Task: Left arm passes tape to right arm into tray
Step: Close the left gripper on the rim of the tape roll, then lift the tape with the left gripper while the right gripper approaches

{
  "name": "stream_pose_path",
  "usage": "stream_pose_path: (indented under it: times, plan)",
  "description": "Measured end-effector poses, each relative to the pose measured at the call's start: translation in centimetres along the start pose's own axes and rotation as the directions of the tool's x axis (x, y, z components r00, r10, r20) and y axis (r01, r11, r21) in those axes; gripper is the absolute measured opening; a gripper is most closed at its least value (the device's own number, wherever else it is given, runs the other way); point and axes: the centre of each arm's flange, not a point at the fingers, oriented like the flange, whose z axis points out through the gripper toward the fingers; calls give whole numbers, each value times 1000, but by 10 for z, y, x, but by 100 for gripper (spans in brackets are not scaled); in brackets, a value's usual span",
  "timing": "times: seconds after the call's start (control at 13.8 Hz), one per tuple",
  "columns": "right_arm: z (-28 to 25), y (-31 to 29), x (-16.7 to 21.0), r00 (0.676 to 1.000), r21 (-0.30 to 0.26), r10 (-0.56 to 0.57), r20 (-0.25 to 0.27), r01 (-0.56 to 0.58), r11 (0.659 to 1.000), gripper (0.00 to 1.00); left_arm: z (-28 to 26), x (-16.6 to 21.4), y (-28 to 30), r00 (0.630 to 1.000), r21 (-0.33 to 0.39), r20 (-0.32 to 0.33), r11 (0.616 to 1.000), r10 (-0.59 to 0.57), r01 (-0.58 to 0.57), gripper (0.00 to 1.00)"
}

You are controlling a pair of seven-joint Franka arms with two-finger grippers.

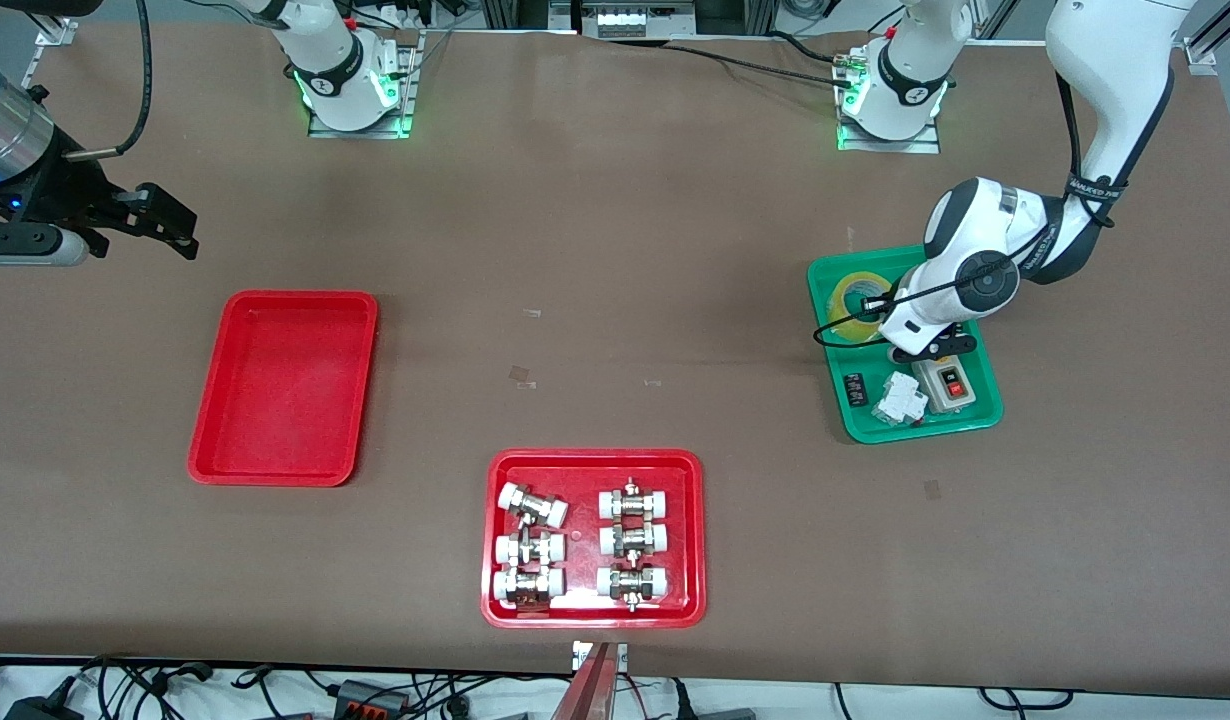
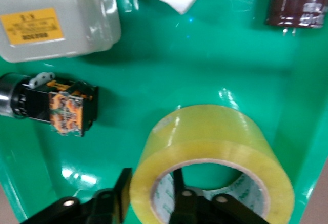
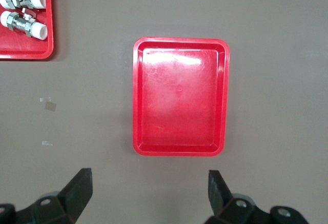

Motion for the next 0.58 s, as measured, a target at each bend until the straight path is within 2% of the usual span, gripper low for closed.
stream_pose_path:
  times: [0.07, 0.36, 0.58]
  plan:
    - [0, 0, 0, 1000, 0, 0, 0, 0, 1000, 100, -1, 0, -1, 1000, 1, -1, 1000, -1, 1, 22]
    - [0, 0, 0, 1000, 0, 0, 1, 0, 1000, 100, -22, 0, 0, 1000, 21, -10, 1000, -3, 3, 22]
    - [1, 0, 0, 1000, 0, 0, 1, 0, 1000, 100, -84, -2, 20, 1000, 73, -12, 997, 25, -24, 22]
